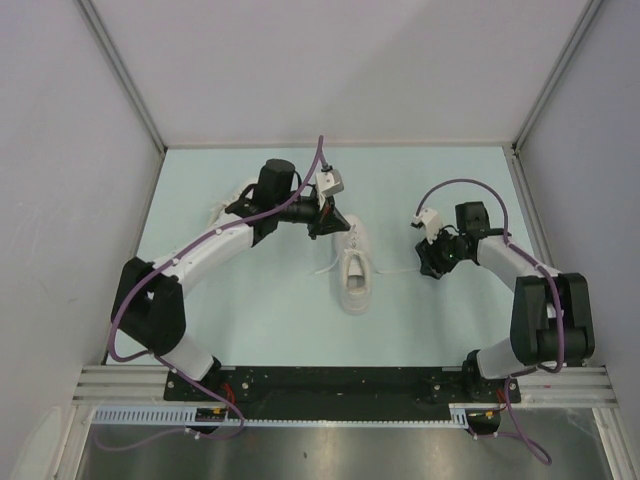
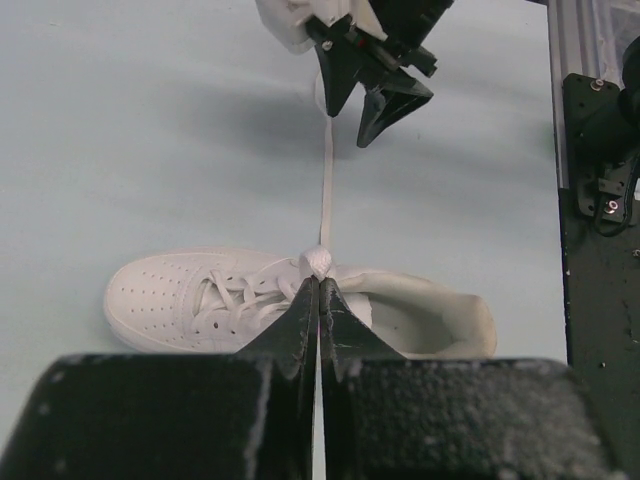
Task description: Tie the shoes
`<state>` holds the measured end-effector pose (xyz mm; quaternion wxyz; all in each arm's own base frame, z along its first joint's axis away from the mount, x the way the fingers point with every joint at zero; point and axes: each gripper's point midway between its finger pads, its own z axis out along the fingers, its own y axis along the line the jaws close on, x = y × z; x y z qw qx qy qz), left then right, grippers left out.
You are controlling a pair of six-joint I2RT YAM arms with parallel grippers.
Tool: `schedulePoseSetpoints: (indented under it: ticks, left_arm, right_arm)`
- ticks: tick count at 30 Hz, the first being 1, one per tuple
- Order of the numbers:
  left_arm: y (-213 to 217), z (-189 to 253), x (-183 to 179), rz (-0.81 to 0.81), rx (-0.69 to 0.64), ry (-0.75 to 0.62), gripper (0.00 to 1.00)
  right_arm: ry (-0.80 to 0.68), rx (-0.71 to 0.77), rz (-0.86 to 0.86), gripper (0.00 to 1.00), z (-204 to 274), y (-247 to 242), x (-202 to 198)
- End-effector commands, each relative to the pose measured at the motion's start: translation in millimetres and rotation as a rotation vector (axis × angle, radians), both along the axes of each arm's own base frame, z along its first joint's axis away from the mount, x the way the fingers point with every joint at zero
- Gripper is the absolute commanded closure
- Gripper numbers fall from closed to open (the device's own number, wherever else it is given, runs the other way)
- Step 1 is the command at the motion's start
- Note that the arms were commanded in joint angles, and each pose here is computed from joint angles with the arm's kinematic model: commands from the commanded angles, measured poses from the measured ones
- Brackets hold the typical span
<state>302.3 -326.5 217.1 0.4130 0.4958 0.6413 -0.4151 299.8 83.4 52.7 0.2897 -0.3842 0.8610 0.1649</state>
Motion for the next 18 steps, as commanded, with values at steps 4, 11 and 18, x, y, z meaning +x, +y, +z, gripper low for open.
schedulePoseSetpoints:
  ticks: [4, 11, 18]
  left_arm:
    - [-3.6, 12.3, -4.2, -0.029, -0.036, -0.028, 1.00]
    - [-3.3, 7.3, -5.4, -0.037, -0.024, -0.028, 1.00]
    - [-2.6, 8.5, -4.0, -0.043, -0.018, -0.046, 1.00]
  right_arm:
    - [-0.150, -0.166, 0.090, 0.46, -9.3, -13.6, 41.3]
    - [-0.094, -0.232, 0.122, 0.45, -34.0, -23.1, 36.6]
    - [-0.063, -0.273, 0.128, 0.80, -46.2, -30.1, 34.0]
